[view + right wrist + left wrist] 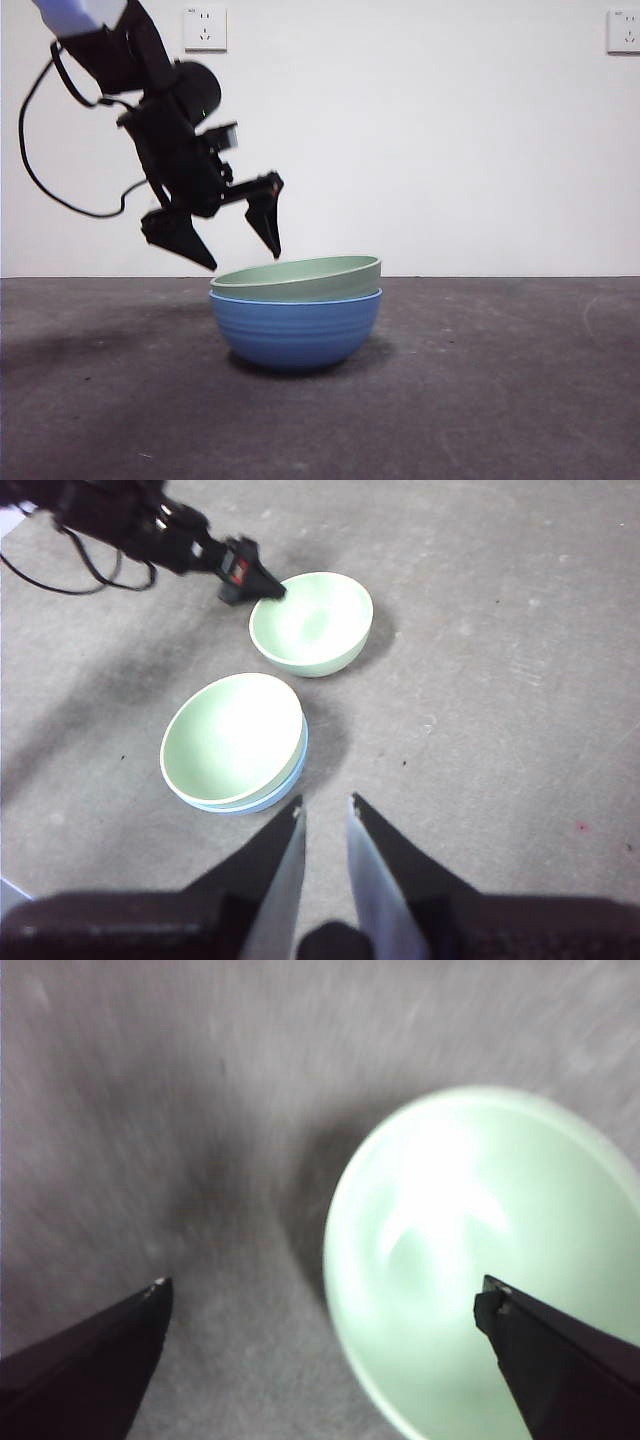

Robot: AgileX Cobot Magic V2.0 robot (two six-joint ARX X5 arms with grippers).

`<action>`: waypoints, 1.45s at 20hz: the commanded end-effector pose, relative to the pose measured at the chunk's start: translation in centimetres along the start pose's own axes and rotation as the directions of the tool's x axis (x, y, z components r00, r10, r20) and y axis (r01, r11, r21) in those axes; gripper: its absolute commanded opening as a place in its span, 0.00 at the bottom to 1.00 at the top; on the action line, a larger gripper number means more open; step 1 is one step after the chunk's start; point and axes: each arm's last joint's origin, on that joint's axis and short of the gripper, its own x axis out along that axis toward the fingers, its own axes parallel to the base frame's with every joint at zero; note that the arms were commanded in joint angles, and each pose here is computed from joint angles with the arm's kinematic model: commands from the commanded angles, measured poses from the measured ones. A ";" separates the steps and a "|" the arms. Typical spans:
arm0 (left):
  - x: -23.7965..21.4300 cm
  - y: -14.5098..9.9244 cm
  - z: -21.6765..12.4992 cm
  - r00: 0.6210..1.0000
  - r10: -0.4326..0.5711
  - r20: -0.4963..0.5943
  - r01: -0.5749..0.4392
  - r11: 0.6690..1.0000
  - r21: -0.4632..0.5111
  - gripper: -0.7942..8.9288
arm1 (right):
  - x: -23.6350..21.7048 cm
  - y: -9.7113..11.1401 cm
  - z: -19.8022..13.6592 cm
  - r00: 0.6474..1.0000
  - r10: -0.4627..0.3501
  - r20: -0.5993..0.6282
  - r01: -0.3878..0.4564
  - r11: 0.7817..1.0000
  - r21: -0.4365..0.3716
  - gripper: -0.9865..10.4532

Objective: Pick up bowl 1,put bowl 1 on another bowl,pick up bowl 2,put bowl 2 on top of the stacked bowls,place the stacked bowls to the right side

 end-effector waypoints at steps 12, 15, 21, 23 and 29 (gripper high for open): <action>2.7 -1.4 -1.4 0.998 -0.020 -0.058 0.021 1.000 0.017 0.07 | -0.1 0.0 0.1 1.000 -0.002 0.008 0.002 1.000 0.008 0.15; 2.2 -1.1 -0.6 1.000 -0.013 -0.028 0.013 1.000 0.015 0.07 | -0.1 0.0 0.1 1.000 -0.002 0.008 0.002 1.000 0.008 0.15; -4.0 0.1 2.3 0.995 0.010 0.104 -0.011 1.000 0.013 0.07 | -0.1 0.0 0.1 1.000 -0.002 0.008 0.002 1.000 0.007 0.15; -7.5 -0.4 2.7 0.994 0.008 0.110 -0.016 0.997 0.072 0.07 | 0.0 0.0 0.1 1.000 -0.003 0.005 0.002 1.000 0.007 0.15; -15.2 -3.9 0.5 0.993 -0.086 -0.080 0.102 0.971 0.217 0.07 | 0.5 0.0 0.2 1.000 -0.004 -0.012 0.004 1.000 0.007 0.15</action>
